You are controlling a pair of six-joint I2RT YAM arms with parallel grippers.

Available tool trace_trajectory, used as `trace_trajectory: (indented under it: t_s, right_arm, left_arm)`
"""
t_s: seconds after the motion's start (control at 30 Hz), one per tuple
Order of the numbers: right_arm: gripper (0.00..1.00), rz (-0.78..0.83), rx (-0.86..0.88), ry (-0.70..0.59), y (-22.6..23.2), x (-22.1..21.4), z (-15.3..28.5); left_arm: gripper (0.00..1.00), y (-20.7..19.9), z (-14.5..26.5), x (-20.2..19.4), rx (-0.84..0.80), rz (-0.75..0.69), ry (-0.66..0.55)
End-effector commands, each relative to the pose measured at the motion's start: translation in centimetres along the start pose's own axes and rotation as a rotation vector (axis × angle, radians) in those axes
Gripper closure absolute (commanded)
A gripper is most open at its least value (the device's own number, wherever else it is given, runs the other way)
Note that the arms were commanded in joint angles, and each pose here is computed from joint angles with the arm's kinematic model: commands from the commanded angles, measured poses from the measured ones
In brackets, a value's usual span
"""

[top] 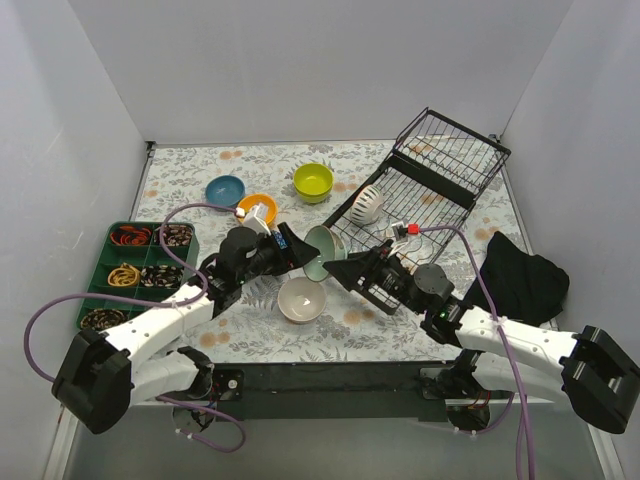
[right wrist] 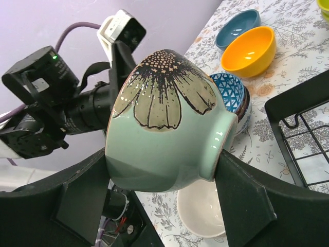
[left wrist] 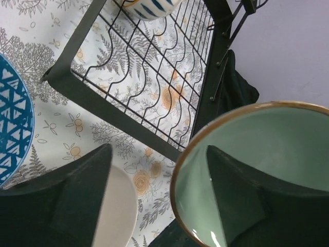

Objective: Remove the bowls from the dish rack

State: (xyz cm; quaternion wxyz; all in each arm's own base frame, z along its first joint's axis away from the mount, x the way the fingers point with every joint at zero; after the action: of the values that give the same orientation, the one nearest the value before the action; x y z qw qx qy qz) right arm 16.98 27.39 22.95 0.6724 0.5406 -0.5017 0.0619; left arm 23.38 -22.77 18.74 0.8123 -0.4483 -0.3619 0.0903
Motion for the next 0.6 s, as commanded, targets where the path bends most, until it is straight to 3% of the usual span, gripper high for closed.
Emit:
trace_trajectory:
  t_s: [0.0, 0.2, 0.27, 0.33, 0.57]
  right_arm:
    - [0.99, -0.017, 0.18, -0.148, 3.6, 3.2, 0.5]
    - [0.94, -0.012, 0.161, -0.141, 2.7, 2.4, 1.0]
    - [0.84, -0.002, 0.156, -0.147, 2.5, 2.4, 1.3]
    - [0.78, 0.006, 0.141, -0.148, 2.0, 2.1, 1.6]
    - [0.26, 0.049, 0.055, -0.162, 0.2, 1.8, 2.7]
  left_arm:
    - [0.38, -0.4, -0.4, -0.4, -0.021, 0.032, -0.023]
    - [0.86, -1.0, 0.6, 0.1, -0.037, 0.023, -0.064]
    - [0.98, -0.7, 1.1, 0.2, -0.008, 0.006, -0.074]
    - [1.0, -1.0, 1.7, 1.1, 0.008, -0.012, -0.111]
    - [1.0, 0.2, 3.8, 2.3, 0.168, -0.102, -0.15]
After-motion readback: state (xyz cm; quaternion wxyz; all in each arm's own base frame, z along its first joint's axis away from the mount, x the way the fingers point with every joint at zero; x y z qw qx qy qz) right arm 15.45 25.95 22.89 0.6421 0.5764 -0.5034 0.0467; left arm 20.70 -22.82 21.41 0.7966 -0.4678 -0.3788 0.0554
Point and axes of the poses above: each gripper's point midway between its finger pads, its own z axis back along the fingers, its own y axis along the line the jaws close on, x = y × z, the point moved 4 cm from there along z, back along the fingers, and after that the axes turned 3 degrees about z, right-handed, at the moved point
